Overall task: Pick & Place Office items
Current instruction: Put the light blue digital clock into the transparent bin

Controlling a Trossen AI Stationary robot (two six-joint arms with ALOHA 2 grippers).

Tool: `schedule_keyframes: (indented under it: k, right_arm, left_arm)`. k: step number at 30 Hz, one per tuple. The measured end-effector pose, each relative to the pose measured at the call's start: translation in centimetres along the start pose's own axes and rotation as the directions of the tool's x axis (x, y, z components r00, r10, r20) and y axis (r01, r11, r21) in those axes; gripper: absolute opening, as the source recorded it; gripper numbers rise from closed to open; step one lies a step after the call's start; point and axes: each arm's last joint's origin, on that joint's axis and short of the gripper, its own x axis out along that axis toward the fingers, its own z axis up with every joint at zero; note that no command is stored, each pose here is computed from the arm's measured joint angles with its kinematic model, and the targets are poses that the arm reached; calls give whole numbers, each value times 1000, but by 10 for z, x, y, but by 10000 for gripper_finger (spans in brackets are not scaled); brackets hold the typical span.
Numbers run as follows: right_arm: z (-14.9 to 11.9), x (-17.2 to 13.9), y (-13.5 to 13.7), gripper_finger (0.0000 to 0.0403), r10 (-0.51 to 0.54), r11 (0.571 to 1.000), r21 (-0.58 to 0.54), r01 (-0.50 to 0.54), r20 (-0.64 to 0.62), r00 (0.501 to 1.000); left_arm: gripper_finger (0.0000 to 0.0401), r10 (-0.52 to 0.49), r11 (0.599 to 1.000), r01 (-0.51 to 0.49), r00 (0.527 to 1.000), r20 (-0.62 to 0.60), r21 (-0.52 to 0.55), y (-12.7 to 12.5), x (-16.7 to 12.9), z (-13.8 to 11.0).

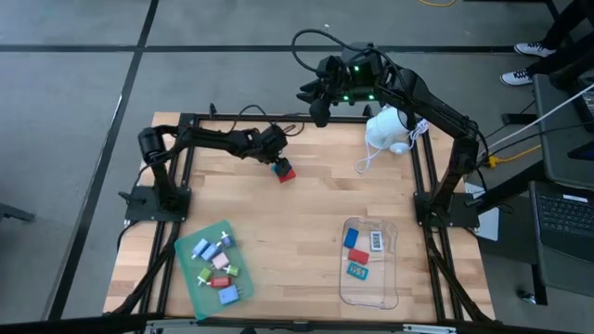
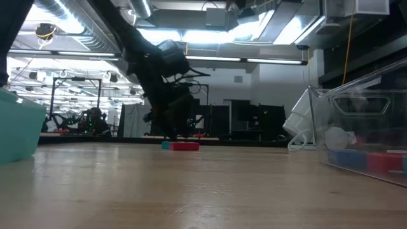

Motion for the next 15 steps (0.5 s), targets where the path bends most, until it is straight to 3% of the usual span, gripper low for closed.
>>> schedule_keyframes:
  k: [4, 15]
  right_arm:
    - [0, 0, 0, 121, 1, 1000, 0, -1, -1, 1000]
    - [0, 0, 0, 121, 1, 1000, -9, -1, -3, 1000]
  left_arm:
    - [275, 12, 999, -11, 999, -31, 50, -5, 9, -1]
    - [275, 37, 997, -28, 990, -137, 65, -4, 11, -10]
